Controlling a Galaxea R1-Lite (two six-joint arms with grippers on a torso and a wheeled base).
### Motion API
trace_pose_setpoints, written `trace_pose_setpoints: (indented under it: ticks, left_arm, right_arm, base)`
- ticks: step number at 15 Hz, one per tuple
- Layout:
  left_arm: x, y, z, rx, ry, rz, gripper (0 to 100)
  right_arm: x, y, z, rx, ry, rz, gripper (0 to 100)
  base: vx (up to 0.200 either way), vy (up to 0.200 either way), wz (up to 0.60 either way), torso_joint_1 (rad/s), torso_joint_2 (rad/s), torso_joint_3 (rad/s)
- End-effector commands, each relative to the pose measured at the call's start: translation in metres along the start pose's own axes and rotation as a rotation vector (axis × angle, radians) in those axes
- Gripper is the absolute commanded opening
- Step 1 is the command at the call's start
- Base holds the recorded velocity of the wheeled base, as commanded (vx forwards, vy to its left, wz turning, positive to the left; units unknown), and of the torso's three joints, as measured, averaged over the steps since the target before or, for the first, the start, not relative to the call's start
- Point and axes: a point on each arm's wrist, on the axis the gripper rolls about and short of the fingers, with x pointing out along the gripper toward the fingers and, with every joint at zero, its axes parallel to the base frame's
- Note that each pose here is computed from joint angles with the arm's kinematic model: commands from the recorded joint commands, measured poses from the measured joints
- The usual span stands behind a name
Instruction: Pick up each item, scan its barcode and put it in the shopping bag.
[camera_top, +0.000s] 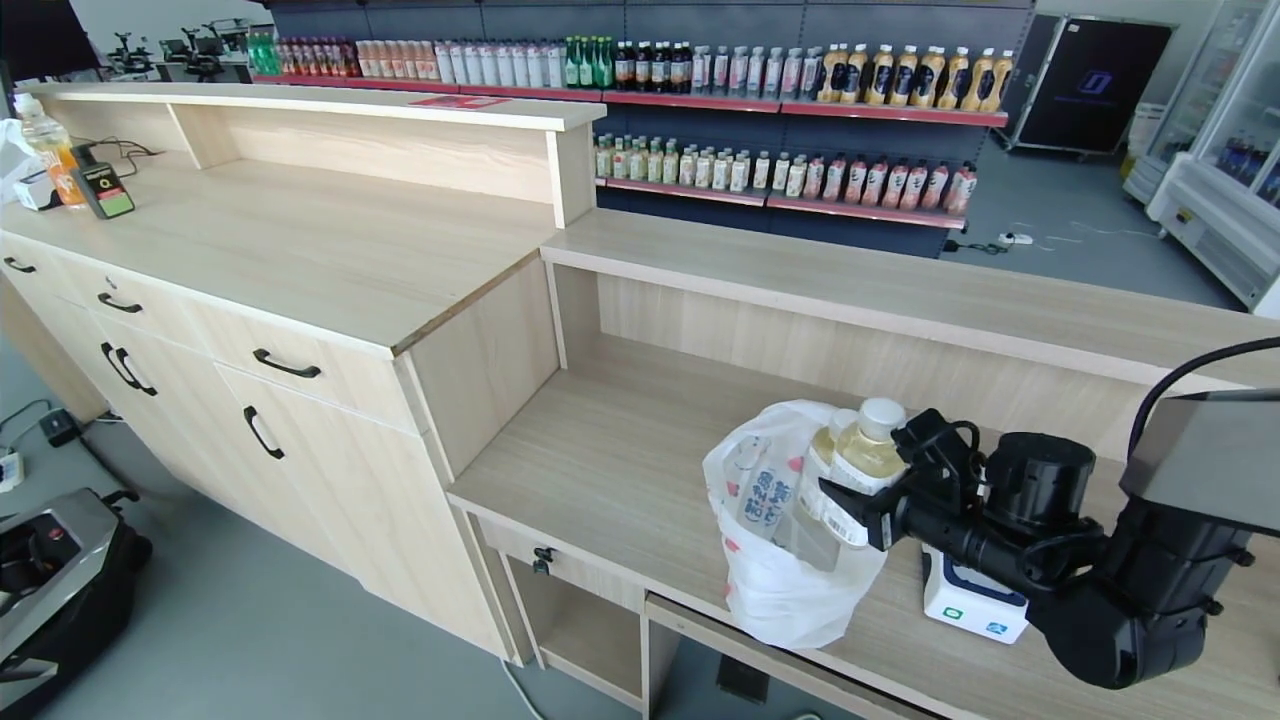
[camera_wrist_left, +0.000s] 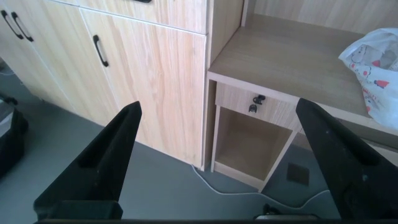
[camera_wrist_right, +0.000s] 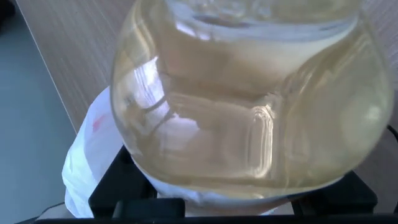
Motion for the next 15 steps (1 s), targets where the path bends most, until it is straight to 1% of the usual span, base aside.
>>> trace_pose_setpoints:
  ticks: [1, 2, 5, 11, 15]
  left_arm:
    - [0.000, 0.000, 0.000, 0.000, 0.000, 0.000, 100]
    - [0.000, 0.000, 0.000, 0.000, 0.000, 0.000, 100]
    - [0.000, 0.000, 0.000, 0.001, 0.000, 0.000, 100]
    - [0.000, 0.000, 0.000, 0.000, 0.000, 0.000, 100]
    - [0.000, 0.000, 0.000, 0.000, 0.000, 0.000, 100]
  right_arm:
    - [0.006, 0.003, -0.016, 0.024, 0.036, 0.037, 0]
    - [0.008, 0.005, -0.020, 0.028, 0.036, 0.076, 0]
    - [0.011, 0.009, -0.028, 0.035, 0.047, 0.126, 0]
    - [0.024, 0.019, -0.049, 0.031, 0.042, 0.154, 0]
    - [0.033, 0.024, -0.060, 0.035, 0.057, 0.169, 0]
  base:
    - [0.000, 0.000, 0.00, 0.000, 0.00, 0.000]
    - [0.000, 0.000, 0.00, 0.000, 0.00, 0.000]
    - [0.000, 0.000, 0.00, 0.000, 0.00, 0.000]
    - [0.000, 0.000, 0.00, 0.000, 0.00, 0.000]
    - [0.000, 0.000, 0.00, 0.000, 0.00, 0.000]
